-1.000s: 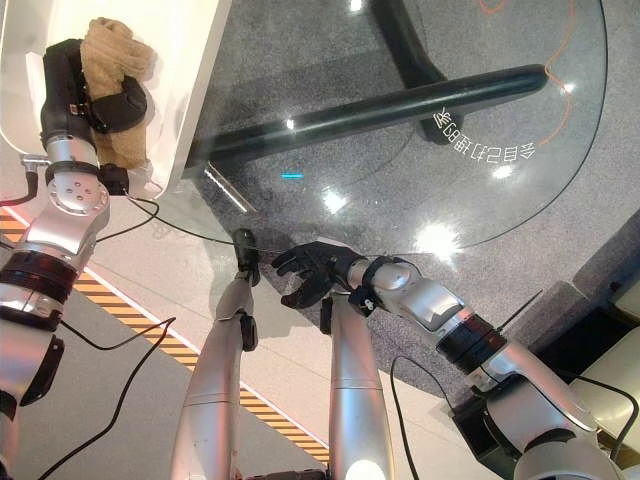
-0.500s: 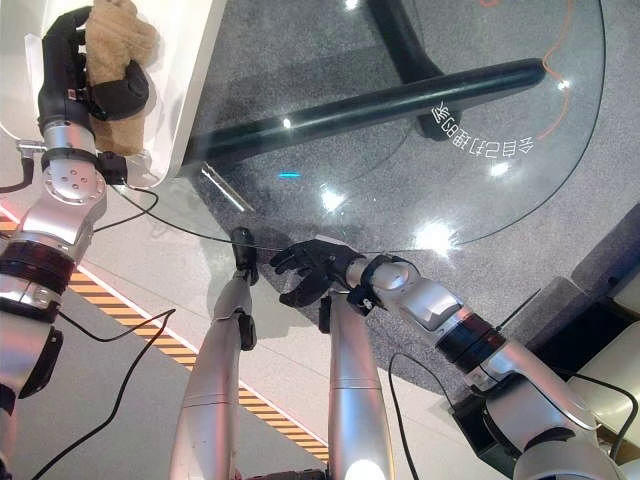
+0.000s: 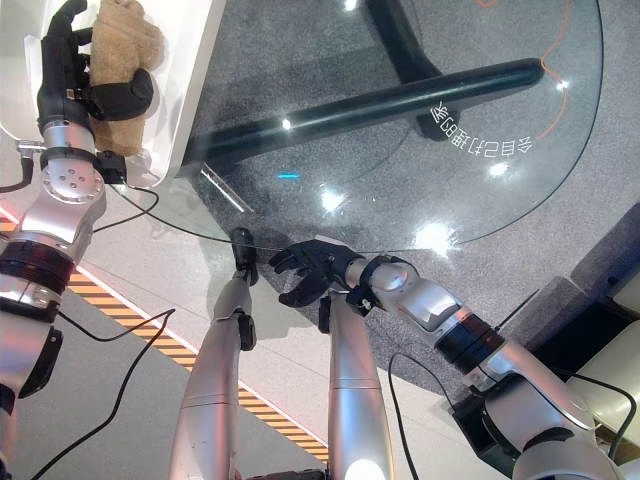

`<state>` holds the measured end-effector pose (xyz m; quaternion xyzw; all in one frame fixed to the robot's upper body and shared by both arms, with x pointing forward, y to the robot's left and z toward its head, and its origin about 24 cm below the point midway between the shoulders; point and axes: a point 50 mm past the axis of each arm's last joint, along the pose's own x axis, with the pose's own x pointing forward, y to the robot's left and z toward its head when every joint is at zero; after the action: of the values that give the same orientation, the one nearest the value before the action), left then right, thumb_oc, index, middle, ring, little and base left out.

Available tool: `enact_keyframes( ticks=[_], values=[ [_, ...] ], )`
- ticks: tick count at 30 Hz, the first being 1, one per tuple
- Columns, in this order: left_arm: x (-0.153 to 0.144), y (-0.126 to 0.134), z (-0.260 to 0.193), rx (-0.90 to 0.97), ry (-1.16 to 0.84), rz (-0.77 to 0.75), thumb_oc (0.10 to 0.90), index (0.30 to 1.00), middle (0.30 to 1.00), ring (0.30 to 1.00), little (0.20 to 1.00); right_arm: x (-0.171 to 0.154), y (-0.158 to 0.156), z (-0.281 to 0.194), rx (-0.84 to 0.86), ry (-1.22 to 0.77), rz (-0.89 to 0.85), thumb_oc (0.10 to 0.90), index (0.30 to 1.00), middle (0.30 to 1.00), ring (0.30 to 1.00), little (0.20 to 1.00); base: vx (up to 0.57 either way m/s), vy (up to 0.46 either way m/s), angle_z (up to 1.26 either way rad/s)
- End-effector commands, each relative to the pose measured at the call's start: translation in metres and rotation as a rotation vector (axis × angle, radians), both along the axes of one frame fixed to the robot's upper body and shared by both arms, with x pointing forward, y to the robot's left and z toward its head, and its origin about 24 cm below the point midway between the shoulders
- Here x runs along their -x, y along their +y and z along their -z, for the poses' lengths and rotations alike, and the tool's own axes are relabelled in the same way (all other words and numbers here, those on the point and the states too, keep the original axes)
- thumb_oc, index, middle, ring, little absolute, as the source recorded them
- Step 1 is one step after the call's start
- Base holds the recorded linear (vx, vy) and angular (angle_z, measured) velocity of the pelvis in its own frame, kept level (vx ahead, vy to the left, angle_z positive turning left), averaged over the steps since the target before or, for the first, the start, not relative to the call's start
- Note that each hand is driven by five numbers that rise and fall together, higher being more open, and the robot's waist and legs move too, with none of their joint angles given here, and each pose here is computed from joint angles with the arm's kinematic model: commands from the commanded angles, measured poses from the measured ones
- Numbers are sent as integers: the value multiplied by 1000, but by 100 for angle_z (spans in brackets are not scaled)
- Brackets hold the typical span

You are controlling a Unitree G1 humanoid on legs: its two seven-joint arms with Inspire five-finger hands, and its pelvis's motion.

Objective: Wipe the table with a cloth and put it in the basket.

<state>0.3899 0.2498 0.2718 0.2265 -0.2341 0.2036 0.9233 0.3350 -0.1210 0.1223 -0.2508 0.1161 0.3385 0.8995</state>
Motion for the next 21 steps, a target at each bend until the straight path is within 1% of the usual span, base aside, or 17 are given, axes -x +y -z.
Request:
enact_keyframes(
  ticks=[1, 12, 21],
  values=[
    [2, -1, -20, 5, -88, 25, 800, 900, 900, 900, 900, 2, 5, 3, -40, -21, 6, 800, 900, 900, 900, 900, 0, 0, 0],
    [8, -8, -10, -60, -93, 68, 800, 900, 900, 900, 900, 11, 5, 13, -32, -27, -11, 800, 900, 900, 900, 900, -7, -10, 0],
    [18, -1, 7, -74, -95, 62, 800, 900, 900, 900, 900, 22, 3, 22, -24, -25, -19, 800, 900, 900, 900, 900, -13, -35, 0]
  ],
)
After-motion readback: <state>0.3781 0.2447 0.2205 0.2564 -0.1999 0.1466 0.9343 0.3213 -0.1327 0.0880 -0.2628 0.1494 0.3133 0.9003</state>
